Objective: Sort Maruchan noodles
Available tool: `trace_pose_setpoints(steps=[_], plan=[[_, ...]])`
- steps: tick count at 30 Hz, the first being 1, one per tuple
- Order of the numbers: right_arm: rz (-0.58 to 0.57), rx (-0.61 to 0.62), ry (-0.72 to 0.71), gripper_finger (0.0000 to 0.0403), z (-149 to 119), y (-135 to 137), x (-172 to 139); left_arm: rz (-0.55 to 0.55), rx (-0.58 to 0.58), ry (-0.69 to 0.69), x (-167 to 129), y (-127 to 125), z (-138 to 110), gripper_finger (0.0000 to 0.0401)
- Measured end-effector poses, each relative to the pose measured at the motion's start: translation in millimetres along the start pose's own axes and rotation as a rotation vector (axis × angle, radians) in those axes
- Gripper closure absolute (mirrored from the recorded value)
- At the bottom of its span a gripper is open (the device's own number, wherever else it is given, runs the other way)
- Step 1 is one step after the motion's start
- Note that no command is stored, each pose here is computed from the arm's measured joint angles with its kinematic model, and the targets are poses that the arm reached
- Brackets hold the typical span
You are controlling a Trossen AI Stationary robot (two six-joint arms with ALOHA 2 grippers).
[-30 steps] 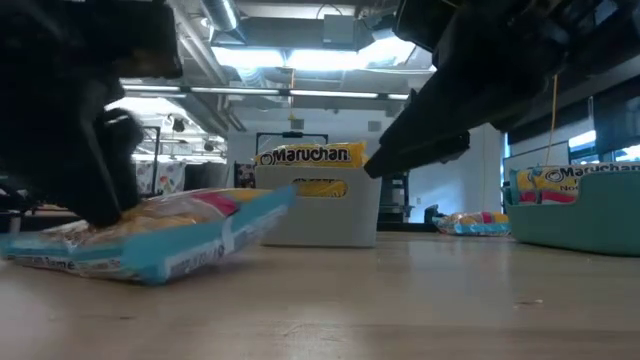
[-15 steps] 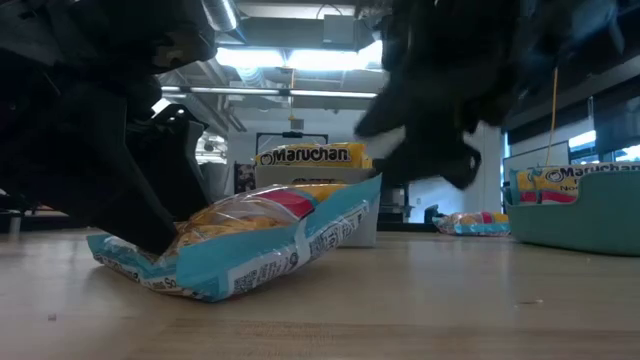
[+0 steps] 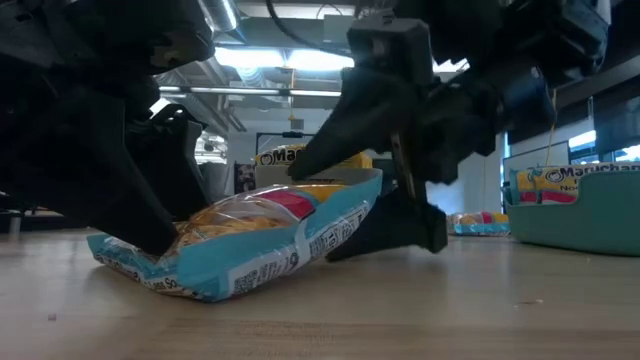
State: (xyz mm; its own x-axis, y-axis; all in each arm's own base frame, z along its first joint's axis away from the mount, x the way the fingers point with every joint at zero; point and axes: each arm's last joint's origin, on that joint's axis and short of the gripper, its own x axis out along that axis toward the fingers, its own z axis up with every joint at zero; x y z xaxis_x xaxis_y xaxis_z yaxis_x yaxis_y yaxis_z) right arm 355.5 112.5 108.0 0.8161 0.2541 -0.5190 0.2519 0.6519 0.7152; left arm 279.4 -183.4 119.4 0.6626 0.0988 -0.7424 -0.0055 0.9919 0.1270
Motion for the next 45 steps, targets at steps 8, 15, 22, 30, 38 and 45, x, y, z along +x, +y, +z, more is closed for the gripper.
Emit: trace_pose_setpoints(steps=[8,15,22,30,38,45], plan=[[0.07,0.027,-0.006,0.0047,0,1,18,0.011,-0.006,-0.015,1,0,1,0.0146],[0.007,-0.029,0.088,0.0047,8,16,42,0.01,0.002,-0.035,1,0,3,0.0146],[-0.034,-0.08,0.097,0.0075,10,19,44,0.01,0.001,-0.04,1,0,3,0.0146],[-0.025,-0.12,0.093,0.0186,10,19,44,0.008,0.008,-0.051,-1,-1,4,0.0146],[0.007,-0.195,0.085,0.0245,10,22,45,-0.037,0.081,-0.07,-29,-7,8,0.0146],[0.023,-0.286,0.079,0.0295,2,30,43,-0.061,0.055,-0.052,-64,-5,9,0.0146]])
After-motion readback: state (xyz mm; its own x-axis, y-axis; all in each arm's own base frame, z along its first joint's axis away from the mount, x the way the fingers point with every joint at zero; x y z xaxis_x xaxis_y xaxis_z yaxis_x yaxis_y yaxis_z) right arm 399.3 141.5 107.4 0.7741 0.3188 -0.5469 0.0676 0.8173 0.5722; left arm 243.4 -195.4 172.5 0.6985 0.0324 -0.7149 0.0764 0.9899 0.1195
